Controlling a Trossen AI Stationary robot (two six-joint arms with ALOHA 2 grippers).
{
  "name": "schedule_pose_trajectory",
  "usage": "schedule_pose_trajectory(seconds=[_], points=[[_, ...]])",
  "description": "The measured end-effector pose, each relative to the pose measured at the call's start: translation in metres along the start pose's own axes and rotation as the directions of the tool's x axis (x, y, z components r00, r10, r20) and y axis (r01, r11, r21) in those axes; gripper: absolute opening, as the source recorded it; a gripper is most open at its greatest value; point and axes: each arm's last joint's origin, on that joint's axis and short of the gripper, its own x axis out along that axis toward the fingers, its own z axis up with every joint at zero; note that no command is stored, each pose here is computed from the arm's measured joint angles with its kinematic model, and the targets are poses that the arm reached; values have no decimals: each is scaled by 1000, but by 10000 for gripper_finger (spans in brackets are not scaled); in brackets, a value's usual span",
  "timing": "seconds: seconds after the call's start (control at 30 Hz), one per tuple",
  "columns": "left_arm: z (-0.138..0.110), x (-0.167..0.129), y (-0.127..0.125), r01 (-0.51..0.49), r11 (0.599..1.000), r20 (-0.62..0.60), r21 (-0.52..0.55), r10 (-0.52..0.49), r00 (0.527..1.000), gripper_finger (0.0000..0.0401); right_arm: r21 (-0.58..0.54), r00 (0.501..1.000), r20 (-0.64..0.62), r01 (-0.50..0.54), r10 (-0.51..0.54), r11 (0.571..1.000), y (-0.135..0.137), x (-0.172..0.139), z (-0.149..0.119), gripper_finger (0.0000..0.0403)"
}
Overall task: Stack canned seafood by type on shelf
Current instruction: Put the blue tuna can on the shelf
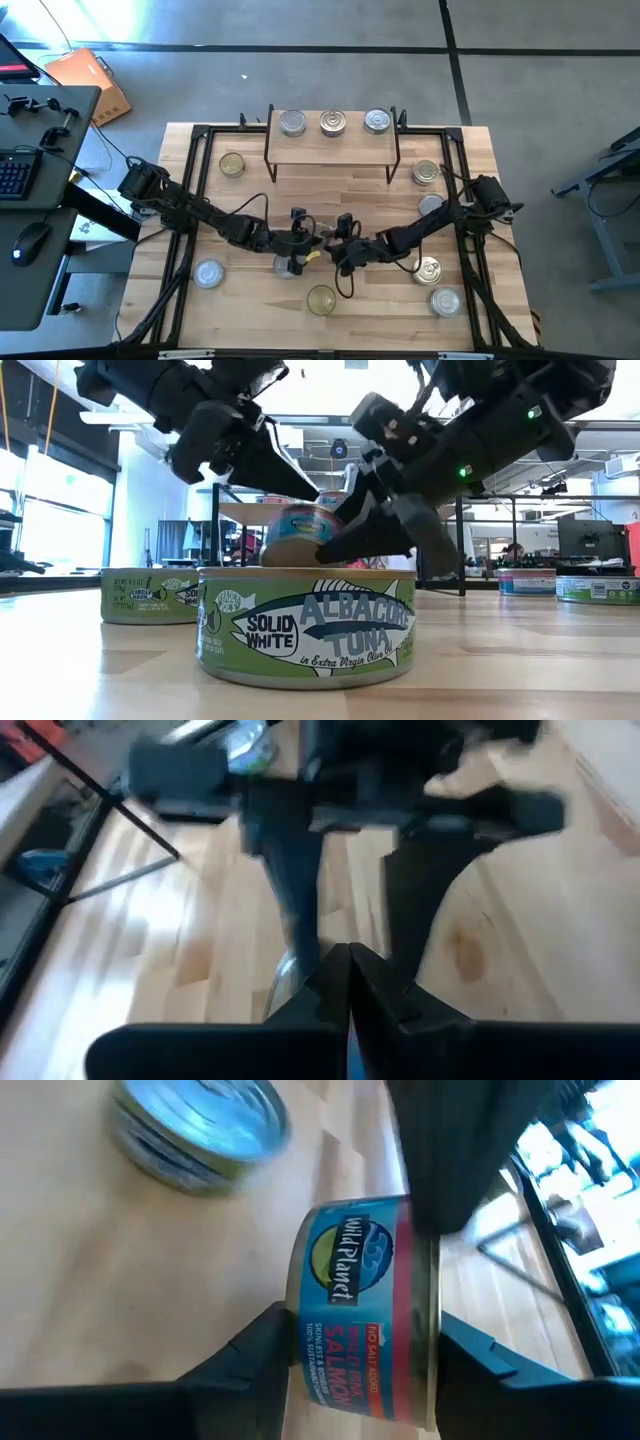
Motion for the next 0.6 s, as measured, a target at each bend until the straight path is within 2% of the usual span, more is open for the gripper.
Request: schedule_pose_trajectory(seconds=[0.1, 0.27, 0.4, 0.6], points=[[0, 0, 3, -42, 999, -14, -9, 41, 999, 2, 35, 1000, -16, 21, -21, 999, -2, 1, -2, 161], [-1, 1, 4, -47, 999, -17, -13, 46, 999, 4, 126, 999, -44, 30, -25, 992, -3, 1, -4, 161], [-1, 1, 4, -45, 999, -17, -12, 44, 999, 4, 165, 995, -44, 90, -84, 982, -6, 2, 3, 161], [-1, 1, 4, -43, 999, -17, -15, 42, 999, 5, 124, 988, -87, 137, -127, 983, -1, -6, 24, 161]])
